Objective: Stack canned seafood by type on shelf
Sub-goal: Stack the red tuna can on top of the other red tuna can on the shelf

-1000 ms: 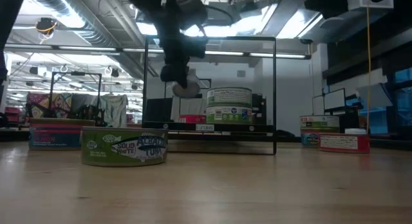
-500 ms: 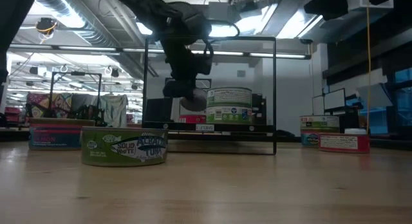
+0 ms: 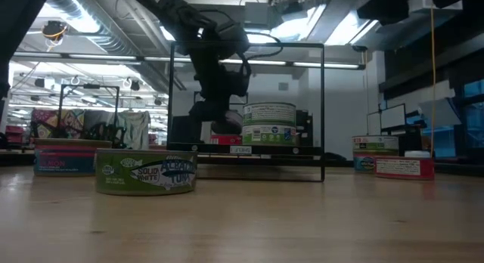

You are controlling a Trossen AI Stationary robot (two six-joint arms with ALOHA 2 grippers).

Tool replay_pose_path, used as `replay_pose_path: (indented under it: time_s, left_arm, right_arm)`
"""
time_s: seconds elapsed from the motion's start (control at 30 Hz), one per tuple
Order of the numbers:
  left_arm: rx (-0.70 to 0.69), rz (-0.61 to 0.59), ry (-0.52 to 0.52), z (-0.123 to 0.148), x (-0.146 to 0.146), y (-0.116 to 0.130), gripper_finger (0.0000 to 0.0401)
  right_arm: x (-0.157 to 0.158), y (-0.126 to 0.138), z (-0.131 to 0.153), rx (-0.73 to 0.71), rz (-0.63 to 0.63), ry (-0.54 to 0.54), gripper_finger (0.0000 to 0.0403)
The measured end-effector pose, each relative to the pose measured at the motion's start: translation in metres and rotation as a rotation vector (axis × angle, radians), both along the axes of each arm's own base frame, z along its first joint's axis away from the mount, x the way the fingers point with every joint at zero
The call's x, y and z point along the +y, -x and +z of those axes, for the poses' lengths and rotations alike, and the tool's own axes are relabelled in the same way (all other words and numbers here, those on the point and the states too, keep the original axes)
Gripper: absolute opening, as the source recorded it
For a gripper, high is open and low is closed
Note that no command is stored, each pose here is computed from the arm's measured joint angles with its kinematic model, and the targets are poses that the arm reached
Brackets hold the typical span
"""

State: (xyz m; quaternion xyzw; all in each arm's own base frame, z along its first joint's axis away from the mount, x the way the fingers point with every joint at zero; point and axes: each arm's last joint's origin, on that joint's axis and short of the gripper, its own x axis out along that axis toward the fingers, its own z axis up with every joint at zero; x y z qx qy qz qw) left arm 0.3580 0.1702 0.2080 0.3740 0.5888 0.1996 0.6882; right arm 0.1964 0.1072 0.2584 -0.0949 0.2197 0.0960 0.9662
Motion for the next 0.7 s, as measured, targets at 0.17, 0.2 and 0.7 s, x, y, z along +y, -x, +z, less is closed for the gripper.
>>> replay_pose_path:
  time_s: [0.17, 0.2, 0.7]
  left_arm:
    - [0.008, 0.007, -0.003, -0.0009, 0.0035, 0.0013, 0.0130]
    - [0.013, 0.005, -0.005, -0.0009, 0.0045, 0.0018, 0.0130]
    - [0.006, 0.018, 0.011, -0.0019, 0.0035, 0.0025, 0.0240]
  right_arm:
    - [0.0000, 0.0000, -0.0001, 0.001, 0.000, 0.001, 0.0296]
    - [0.0000, 0.0000, -0.0001, 0.001, 0.000, 0.000, 0.0296]
    - [0.0000, 0.0000, -0.0001, 0.001, 0.000, 0.000, 0.0296]
